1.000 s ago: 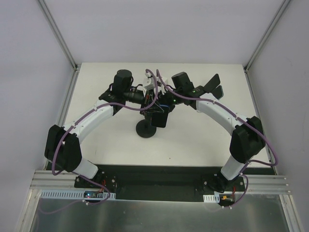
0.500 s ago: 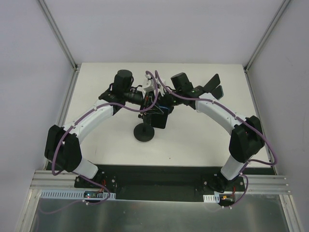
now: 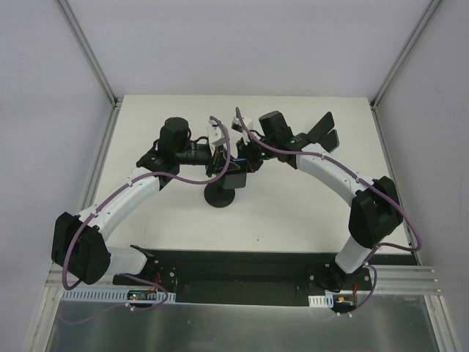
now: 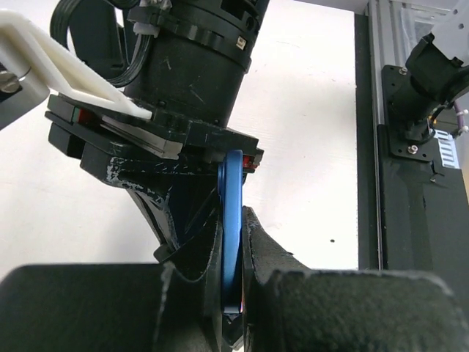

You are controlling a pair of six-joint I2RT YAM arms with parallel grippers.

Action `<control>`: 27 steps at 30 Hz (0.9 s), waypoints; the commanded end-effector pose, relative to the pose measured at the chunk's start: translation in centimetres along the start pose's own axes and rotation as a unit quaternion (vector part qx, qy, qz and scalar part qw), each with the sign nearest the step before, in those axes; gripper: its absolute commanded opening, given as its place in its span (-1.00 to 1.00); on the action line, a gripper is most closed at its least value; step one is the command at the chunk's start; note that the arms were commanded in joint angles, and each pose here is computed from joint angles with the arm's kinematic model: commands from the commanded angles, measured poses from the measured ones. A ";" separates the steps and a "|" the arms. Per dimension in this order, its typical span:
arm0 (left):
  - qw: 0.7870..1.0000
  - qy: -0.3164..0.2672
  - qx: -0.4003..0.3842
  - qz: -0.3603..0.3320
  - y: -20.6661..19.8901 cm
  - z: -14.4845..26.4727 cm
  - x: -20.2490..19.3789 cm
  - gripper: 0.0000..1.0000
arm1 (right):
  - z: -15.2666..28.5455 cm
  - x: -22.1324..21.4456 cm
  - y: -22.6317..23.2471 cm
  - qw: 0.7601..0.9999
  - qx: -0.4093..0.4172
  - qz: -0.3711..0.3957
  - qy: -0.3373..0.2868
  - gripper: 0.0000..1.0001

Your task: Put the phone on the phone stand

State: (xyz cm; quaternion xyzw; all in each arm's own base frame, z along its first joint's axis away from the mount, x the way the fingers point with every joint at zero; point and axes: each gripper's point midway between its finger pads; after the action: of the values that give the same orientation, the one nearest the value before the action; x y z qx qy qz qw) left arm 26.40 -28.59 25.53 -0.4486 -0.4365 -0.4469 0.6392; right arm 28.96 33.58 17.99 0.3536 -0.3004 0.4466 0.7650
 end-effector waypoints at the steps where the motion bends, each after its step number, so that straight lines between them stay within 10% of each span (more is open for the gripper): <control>1: 0.984 -0.034 0.167 -0.048 5.7 2.8 2.4 -1.00 | 3.5 2.9 0.9 0.998 -0.035 -0.003 -0.044 -0.99; 6: 0.943 -0.085 0.315 -0.059 8.5 5.6 3.4 -1.00 | 4.5 3.2 -2.0 0.962 -0.252 -0.077 -0.075 -0.99; 10: 0.900 -0.119 0.418 -0.038 10.6 7.3 3.0 -1.00 | 6.3 2.4 -3.7 0.877 -0.447 -0.143 -0.106 -0.99; 22: 0.915 -0.135 0.373 -0.069 9.5 3.6 1.7 -1.00 | 3.5 4.0 3.5 0.881 -0.377 -0.206 -0.199 -0.99; 27: 0.932 -0.134 0.330 -0.062 8.7 2.6 1.3 -1.00 | 5.4 3.8 9.5 0.955 -0.213 -0.089 -0.189 0.33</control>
State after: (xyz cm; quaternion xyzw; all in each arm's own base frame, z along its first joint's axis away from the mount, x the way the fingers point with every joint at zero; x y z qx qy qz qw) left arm 31.06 -27.22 24.15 -0.2983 -0.6128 -0.2994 0.6677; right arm 28.46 30.49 18.82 0.0935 -0.4942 0.1096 0.8573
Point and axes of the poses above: each gripper's point midway between its finger pads, its own z axis back along the fingers, its own y axis along the line the jaws close on, x = y × z, and after that the axes turned 5 degrees about z, right-handed
